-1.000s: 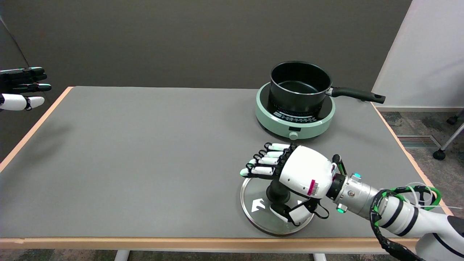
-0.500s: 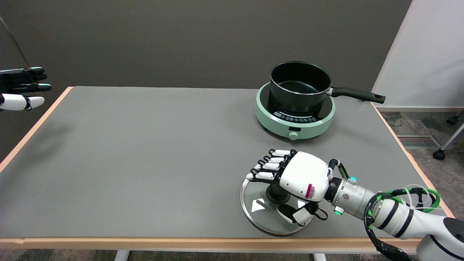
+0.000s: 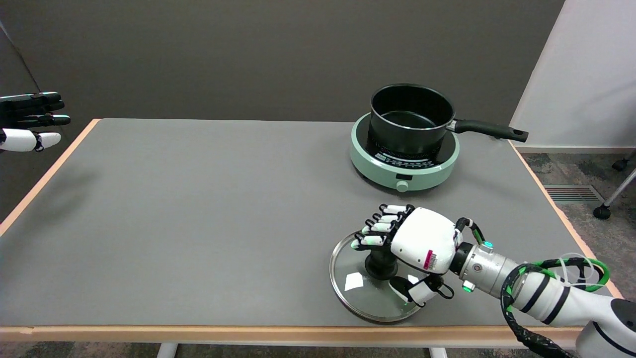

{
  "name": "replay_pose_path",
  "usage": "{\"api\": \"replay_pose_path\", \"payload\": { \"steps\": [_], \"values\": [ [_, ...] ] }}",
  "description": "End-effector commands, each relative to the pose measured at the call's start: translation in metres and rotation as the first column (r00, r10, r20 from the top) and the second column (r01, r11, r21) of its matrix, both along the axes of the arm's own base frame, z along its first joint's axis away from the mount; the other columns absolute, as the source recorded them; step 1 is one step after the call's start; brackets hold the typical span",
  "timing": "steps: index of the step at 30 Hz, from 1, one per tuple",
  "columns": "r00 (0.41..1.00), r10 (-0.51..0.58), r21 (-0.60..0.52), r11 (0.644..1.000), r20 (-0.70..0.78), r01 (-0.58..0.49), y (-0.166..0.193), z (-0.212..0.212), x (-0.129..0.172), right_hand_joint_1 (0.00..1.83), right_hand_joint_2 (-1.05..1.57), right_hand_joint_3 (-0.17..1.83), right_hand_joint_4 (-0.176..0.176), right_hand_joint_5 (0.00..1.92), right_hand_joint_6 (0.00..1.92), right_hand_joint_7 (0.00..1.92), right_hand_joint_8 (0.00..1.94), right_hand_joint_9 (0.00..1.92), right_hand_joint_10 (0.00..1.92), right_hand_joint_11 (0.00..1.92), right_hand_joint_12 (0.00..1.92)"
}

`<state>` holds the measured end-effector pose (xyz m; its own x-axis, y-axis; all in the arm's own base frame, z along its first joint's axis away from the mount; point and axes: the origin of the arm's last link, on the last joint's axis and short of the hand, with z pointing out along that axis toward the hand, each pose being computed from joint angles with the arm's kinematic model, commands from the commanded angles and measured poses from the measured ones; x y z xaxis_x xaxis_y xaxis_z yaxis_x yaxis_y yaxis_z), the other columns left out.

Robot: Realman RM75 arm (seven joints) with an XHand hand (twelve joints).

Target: Pick up the pot lid.

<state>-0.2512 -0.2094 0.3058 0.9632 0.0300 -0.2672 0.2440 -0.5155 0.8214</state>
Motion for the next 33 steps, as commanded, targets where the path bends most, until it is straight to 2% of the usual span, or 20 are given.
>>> {"api": "replay_pose_path", "payload": {
  "steps": [1, 23, 33],
  "values": [
    [1.000, 0.001, -0.032, 0.999, -0.023, -0.001, -0.004, 0.008, -0.001, 0.98, 0.52, 0.99, 0.145, 0.58, 0.28, 0.66, 0.20, 0.66, 0.42, 0.46, 1.01],
    [1.000, 0.013, -0.012, 1.000, 0.026, -0.012, -0.013, 0.004, 0.003, 0.98, 0.54, 0.98, 0.155, 0.60, 0.31, 0.69, 0.22, 0.69, 0.45, 0.47, 1.01],
    [0.996, -0.042, 0.002, 0.999, 0.075, 0.042, -0.010, 0.000, -0.004, 0.98, 0.55, 0.98, 0.157, 0.60, 0.31, 0.70, 0.23, 0.69, 0.46, 0.47, 1.02]
  ]
}}
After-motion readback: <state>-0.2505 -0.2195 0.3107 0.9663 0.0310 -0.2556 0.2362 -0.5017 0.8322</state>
